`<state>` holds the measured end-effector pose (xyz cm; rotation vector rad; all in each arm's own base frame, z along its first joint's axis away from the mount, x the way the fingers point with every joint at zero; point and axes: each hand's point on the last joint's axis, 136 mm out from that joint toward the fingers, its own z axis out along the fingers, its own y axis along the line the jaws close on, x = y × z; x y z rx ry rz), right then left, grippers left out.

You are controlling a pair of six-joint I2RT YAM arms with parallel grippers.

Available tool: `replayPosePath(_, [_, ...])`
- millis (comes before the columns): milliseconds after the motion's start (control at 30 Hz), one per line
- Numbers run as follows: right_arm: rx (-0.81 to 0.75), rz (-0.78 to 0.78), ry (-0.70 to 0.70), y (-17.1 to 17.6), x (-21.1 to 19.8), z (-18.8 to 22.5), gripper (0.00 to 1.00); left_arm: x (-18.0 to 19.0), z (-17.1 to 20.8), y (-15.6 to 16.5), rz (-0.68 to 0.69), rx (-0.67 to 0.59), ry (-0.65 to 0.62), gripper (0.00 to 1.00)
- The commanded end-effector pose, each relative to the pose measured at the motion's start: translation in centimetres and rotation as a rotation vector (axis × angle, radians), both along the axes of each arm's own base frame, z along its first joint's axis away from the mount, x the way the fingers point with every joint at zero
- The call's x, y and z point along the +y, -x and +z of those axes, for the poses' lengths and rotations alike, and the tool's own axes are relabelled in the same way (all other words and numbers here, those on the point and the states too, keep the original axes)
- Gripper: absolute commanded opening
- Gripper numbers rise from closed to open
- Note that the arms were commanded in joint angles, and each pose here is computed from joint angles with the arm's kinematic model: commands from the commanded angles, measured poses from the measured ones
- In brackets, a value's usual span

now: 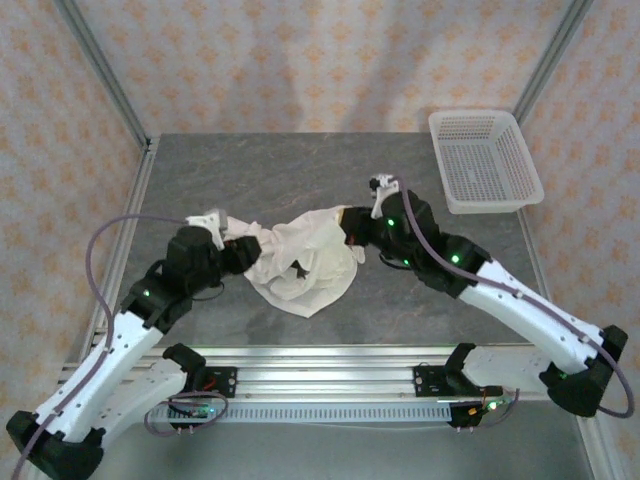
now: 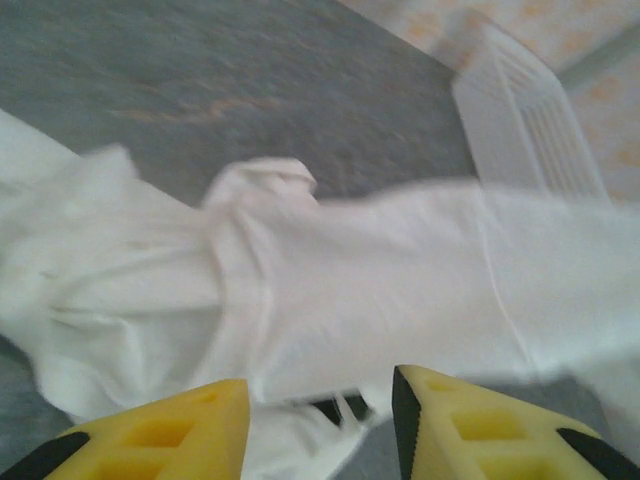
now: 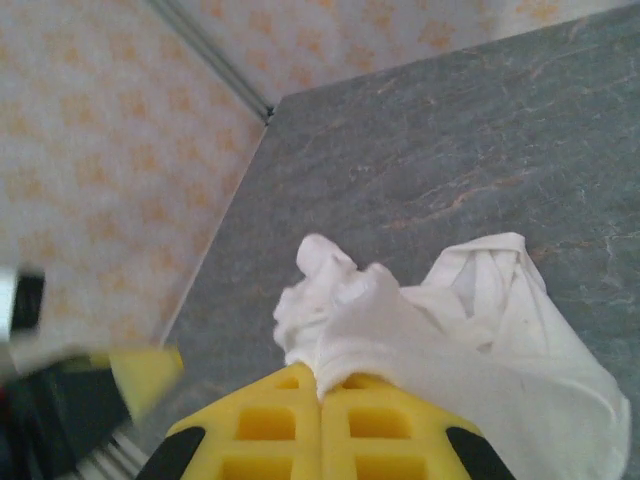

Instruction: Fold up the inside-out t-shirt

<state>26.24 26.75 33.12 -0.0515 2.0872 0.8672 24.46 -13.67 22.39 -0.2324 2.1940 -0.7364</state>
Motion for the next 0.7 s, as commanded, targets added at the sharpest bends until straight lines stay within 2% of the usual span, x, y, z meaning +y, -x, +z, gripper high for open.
replayPosePath(0, [0.050, -0.169, -0.063, -2.7, -0.1, 1.9, 0.00, -3.0, -2.7, 0.7, -0.074, -0.008, -0.034, 0.38])
replayPosePath(100, [0.102, -0.305, -0.124, -4.3, -0.6, 3.3, 0.00, -7.7, -4.8, 1.9, -0.225, 0.005, -0.105, 0.38])
replayPosePath(267, [0.089, -0.395, -0.234, -5.7, -0.6, 6.4, 0.00, -14.3, -9.2, 1.7, -0.364, 0.043, -0.261, 0.63])
replayPosePath(333, [0.059, -0.403, -0.275, -5.9, -0.6, 7.6, 0.00, -15.9, -11.3, 0.9, -0.381, 0.076, -0.314, 0.67])
replayPosePath(500, [0.039, -0.419, -0.284, -5.9, -1.2, 8.6, 0.00, -16.2, -14.9, -2.0, -0.309, 0.136, -0.527, 0.80])
replayPosePath(533, [0.038, -0.434, -0.284, -5.9, -1.6, 8.6, 0.00, -16.7, -15.7, -2.3, -0.338, 0.146, -0.560, 0.81])
replayPosePath(600, [0.035, -0.484, -0.297, -5.9, -2.6, 8.8, 0.00, -18.8, -17.8, -1.7, -0.480, 0.194, -0.574, 0.81])
replayPosePath(667, [0.020, -0.542, -0.303, -5.9, -3.9, 9.5, 0.00, -19.2, -19.7, -1.2, -0.538, 0.279, -0.612, 0.79])
